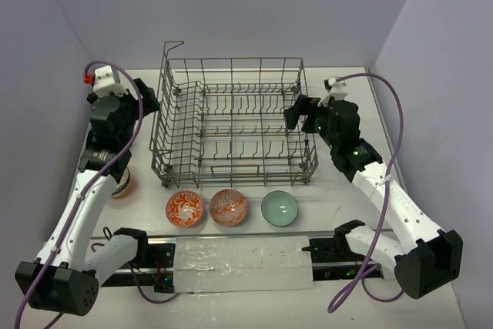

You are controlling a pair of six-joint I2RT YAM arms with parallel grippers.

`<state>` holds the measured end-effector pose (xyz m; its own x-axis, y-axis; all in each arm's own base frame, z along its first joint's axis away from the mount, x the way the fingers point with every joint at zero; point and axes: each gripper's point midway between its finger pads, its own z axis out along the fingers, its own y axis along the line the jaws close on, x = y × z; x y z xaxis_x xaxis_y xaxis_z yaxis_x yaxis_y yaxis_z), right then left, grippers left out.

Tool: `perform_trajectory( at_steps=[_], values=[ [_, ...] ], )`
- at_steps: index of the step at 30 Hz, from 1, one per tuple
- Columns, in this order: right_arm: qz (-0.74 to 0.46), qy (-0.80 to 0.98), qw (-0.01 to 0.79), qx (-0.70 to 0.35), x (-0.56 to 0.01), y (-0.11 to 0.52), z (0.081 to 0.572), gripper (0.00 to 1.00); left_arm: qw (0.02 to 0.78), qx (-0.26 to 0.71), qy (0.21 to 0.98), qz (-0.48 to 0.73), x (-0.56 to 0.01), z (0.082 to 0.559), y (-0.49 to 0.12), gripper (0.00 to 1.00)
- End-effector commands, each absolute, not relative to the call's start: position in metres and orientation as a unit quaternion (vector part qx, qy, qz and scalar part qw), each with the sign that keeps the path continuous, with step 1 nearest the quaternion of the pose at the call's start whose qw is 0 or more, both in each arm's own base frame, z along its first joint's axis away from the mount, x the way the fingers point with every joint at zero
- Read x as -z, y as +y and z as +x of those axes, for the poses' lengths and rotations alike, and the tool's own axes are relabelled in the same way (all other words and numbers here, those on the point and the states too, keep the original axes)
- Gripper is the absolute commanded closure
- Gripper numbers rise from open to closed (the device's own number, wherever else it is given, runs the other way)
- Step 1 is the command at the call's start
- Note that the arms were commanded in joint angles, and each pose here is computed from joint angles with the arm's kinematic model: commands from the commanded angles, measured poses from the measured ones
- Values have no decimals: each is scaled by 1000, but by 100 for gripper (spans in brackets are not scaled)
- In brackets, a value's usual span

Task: Load the bowls into the dish rack
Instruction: Pick up the bowl from the bowl.

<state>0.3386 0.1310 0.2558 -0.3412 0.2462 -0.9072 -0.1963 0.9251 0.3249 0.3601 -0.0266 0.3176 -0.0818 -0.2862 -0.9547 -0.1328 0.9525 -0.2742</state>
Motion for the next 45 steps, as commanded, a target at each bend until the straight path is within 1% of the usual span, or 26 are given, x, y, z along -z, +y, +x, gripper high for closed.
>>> perform_trajectory(
  at_steps=[1,6,11,15,17,23,24,29,33,42,45],
  values=[
    [16,779,592,-205,-269,136,335,0,674,48,719,-164,-326,357,-18,1],
    [15,782,579,-231,-275,149,332,0,678,42,711,-181,-326,355,-13,1],
    [4,792,573,-212,-293,151,322,0,683,42,704,-190,-326,352,-10,1],
    [0,784,579,-224,-305,150,311,0,681,35,705,-194,-321,353,-7,1],
    [-12,783,576,-235,-305,154,307,0,679,38,710,-183,-319,356,-11,1],
    [-2,782,579,-232,-299,147,300,0,676,4,714,-184,-315,356,-1,1],
    [-2,780,582,-231,-300,146,298,0,674,-3,716,-181,-315,357,1,3],
    [-4,783,582,-219,-296,141,294,0,638,-64,741,-200,-307,355,18,5],
    [-4,779,584,-227,-296,143,294,0,610,-120,748,-233,-300,351,38,2],
    [-20,773,584,-248,-298,150,289,2,574,-147,770,-235,-273,353,42,3],
    [-16,772,588,-243,-299,147,288,2,572,-137,776,-226,-264,356,40,1]
  ],
)
